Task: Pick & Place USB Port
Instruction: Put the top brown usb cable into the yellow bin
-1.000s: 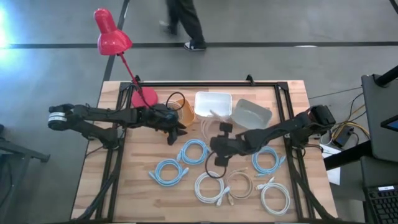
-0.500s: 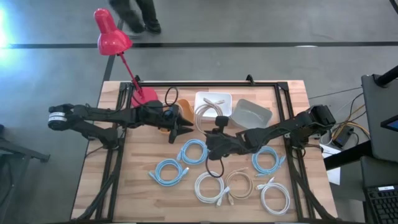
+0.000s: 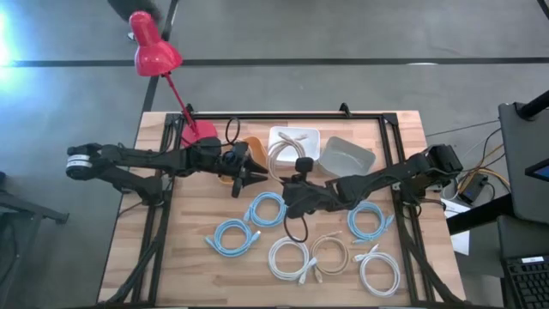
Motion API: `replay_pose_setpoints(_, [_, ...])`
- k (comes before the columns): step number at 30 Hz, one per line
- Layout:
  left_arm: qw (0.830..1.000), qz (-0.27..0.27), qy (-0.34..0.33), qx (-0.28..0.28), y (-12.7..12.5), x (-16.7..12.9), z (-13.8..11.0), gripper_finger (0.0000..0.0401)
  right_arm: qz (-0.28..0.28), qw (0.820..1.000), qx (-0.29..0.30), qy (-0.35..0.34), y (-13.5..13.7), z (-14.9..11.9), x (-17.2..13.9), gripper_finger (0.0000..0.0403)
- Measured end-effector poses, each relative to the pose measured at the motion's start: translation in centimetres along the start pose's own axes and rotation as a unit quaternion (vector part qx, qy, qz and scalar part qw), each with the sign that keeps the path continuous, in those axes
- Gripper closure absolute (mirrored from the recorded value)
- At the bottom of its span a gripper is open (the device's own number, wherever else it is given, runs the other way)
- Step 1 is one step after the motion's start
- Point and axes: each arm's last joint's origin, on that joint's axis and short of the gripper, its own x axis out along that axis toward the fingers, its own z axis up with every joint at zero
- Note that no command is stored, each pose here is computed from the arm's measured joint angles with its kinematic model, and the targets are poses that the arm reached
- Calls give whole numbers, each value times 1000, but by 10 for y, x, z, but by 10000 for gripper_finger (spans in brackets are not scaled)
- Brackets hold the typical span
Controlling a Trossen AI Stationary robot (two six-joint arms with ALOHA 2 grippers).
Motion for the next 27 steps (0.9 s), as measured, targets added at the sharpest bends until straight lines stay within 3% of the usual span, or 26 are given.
replay_pose_setpoints(15, [999,46,-15,0,3,0,1,249,-8,1000,-8,-6,-1,2,0,377])
replay_pose_setpoints(21, [997,70,-2,-16,6,0,-2,249,-86,996,-19,24,-3,-2,-2,377])
replay_pose_setpoints(27, [996,92,-22,-5,7,0,1,249,-80,996,-19,23,-3,-2,-1,377])
